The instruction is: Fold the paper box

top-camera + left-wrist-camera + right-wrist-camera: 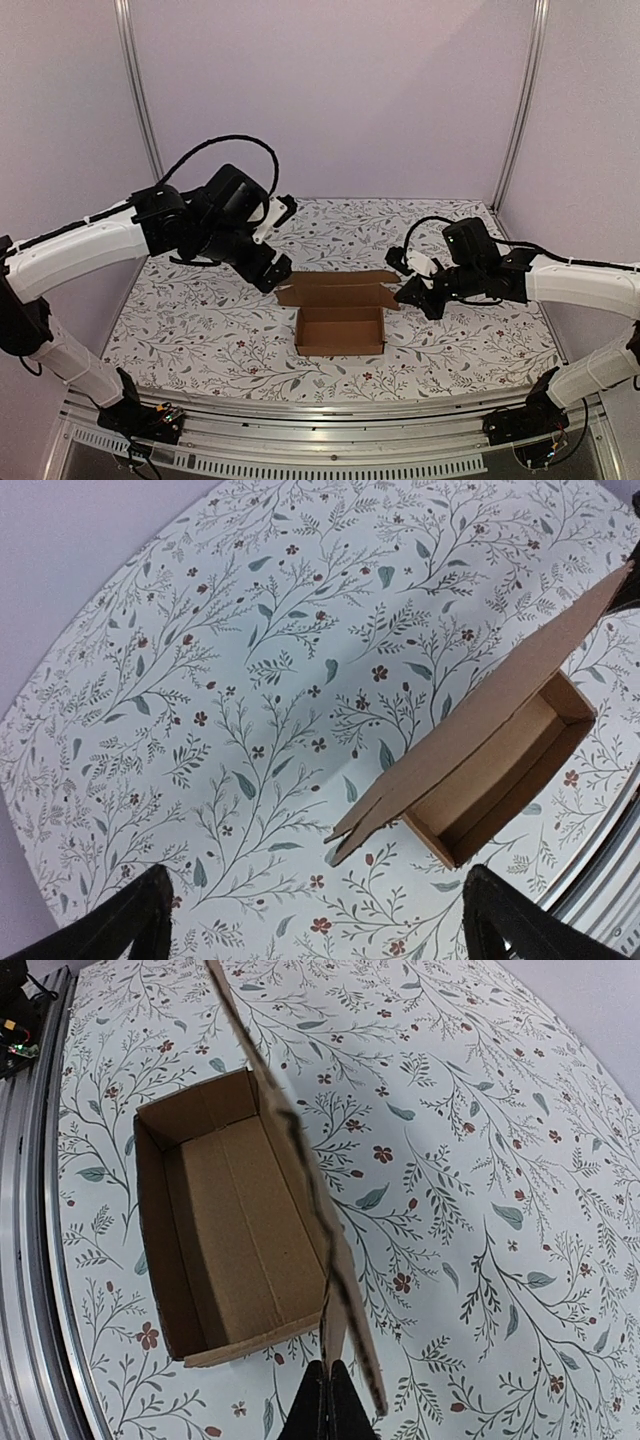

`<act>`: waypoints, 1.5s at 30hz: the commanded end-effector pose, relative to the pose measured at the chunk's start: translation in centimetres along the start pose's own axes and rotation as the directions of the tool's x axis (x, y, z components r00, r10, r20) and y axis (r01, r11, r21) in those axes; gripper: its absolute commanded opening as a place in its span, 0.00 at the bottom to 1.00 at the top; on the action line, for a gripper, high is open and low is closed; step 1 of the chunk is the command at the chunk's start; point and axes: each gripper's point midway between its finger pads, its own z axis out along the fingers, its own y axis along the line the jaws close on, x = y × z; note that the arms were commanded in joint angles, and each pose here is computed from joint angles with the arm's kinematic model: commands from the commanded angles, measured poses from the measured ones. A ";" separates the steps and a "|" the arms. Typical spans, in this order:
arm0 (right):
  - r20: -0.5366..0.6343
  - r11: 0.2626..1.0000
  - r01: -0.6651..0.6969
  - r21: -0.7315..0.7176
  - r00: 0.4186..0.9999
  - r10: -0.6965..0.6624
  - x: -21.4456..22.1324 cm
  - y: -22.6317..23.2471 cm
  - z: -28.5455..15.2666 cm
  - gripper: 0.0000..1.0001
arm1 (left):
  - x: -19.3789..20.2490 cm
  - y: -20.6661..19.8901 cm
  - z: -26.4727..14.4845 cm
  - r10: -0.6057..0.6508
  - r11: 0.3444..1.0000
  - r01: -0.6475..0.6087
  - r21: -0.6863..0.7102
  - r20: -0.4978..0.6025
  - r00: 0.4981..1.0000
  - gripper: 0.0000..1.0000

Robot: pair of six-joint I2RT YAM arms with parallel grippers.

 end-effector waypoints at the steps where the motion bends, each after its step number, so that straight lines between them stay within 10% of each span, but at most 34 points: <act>1: -0.009 1.000 -0.019 0.006 1.000 0.019 0.2 0.2 -0.3 0.00 | 0.6 -0.5 -1.3 -0.164 0.978 0.151 0.145 0.085 0.983 0.99; 12: -0.001 0.999 -0.041 -0.024 0.999 0.041 -0.2 0.6 -0.1 0.00 | 5.2 1.7 0.3 -0.465 0.861 0.393 0.323 0.189 0.865 0.97; 25: 0.021 0.999 -0.040 -0.033 0.999 0.041 -0.7 0.7 -0.2 0.00 | 5.1 2.6 5.9 -0.526 0.800 0.340 0.495 0.303 0.795 0.83; 45: 0.037 0.999 -0.043 -0.025 0.998 0.044 -1.2 0.5 -0.3 0.00 | 5.5 -0.7 9.3 -0.379 0.757 0.176 0.630 0.203 0.903 0.68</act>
